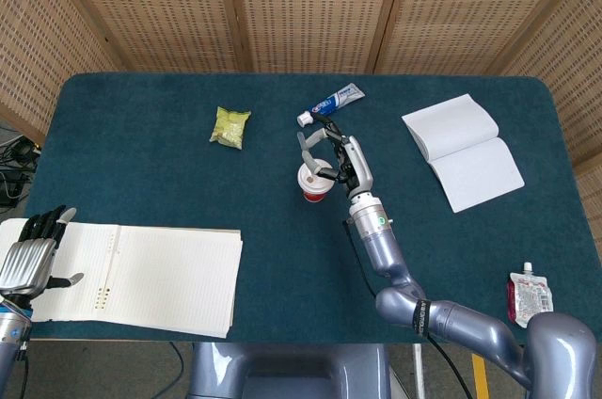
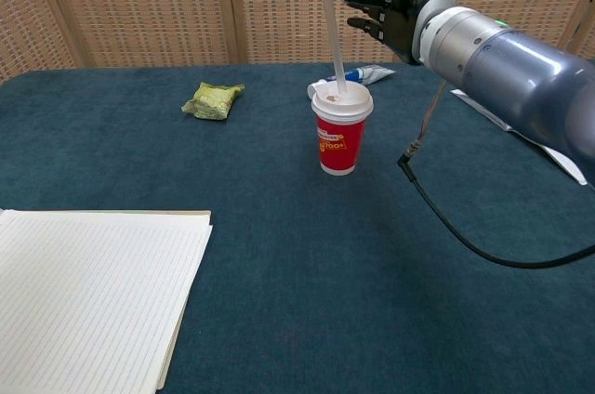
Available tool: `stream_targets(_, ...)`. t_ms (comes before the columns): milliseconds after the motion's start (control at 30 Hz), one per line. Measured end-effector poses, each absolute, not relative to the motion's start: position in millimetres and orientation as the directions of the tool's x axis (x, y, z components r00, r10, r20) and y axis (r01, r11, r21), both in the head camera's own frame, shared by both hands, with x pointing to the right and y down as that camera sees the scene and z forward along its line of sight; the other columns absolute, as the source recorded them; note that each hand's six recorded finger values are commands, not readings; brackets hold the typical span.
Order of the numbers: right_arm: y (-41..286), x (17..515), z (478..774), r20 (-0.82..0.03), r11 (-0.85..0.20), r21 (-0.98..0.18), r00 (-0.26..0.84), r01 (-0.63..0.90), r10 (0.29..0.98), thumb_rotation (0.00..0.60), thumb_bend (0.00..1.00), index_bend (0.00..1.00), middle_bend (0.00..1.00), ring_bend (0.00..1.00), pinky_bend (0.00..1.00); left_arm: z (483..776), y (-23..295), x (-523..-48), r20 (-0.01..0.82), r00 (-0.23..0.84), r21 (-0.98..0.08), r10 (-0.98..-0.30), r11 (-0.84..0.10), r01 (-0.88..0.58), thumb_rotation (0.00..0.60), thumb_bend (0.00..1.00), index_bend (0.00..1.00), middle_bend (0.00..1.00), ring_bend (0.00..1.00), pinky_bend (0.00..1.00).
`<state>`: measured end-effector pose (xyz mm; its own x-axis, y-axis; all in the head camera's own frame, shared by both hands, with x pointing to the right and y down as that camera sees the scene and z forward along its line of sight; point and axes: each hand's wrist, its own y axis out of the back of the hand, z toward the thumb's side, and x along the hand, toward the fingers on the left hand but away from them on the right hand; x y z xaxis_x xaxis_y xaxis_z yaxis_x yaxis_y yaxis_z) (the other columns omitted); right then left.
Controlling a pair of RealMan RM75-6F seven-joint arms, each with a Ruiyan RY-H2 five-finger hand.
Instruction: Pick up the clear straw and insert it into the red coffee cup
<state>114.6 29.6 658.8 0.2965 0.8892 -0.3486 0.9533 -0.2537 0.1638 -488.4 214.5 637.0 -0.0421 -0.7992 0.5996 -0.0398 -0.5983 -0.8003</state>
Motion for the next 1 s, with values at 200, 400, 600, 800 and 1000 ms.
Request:
stream_targets(200,33.2,114.7,661.5,-0.355,-0.255,0.162,0.297,0.953,0.886,0.6,0.56,0.61,0.21,0.0,0.0,636.9,214.6,-488.7,0.6,-0.042,-0.8,-0.799,-0.599,-0.039,0.6,0.0,0.0,0.0,0.0,0.0)
stream_targets(400,35.7,115.7,665.3,-0.363,-0.253,0.161,0.295,0.954,0.884,0.6,0.56,0.61,0.21,0.0,0.0,637.0,214.6,-489.1,0.601,-0.044,-0.8,-0.798,-0.599,-0.04,0.6,0.0,0.0,0.0,0.0,0.0)
stream_targets(600,36.2,113.8,663.9,-0.356,-0.259,0.162,0.301,0.952,0.885,0.6,0.55,0.6,0.21,0.0,0.0,637.1,214.8,-488.7,0.602,-0.043,-0.798,-0.797,-0.601,-0.039,0.6,0.0,0.0,0.0,0.0,0.0)
stream_targets(800,37.5,113.0,663.9,-0.355,-0.263,0.169,0.307,0.95,0.883,0.6,0.5,0.55,0.18,0.0,0.0,636.8,214.7,-489.3,0.602,-0.045,-0.798,-0.797,-0.601,-0.041,0.6,0.0,0.0,0.0,0.0,0.0)
stream_targets(1000,37.8,112.6,664.3,-0.357,-0.266,0.169,0.311,0.949,0.881,0.6,0.48,0.52,0.16,0.0,0.0,637.2,215.0,-489.4,0.604,-0.044,-0.797,-0.795,-0.603,-0.042,0.6,0.0,0.0,0.0,0.0,0.0)
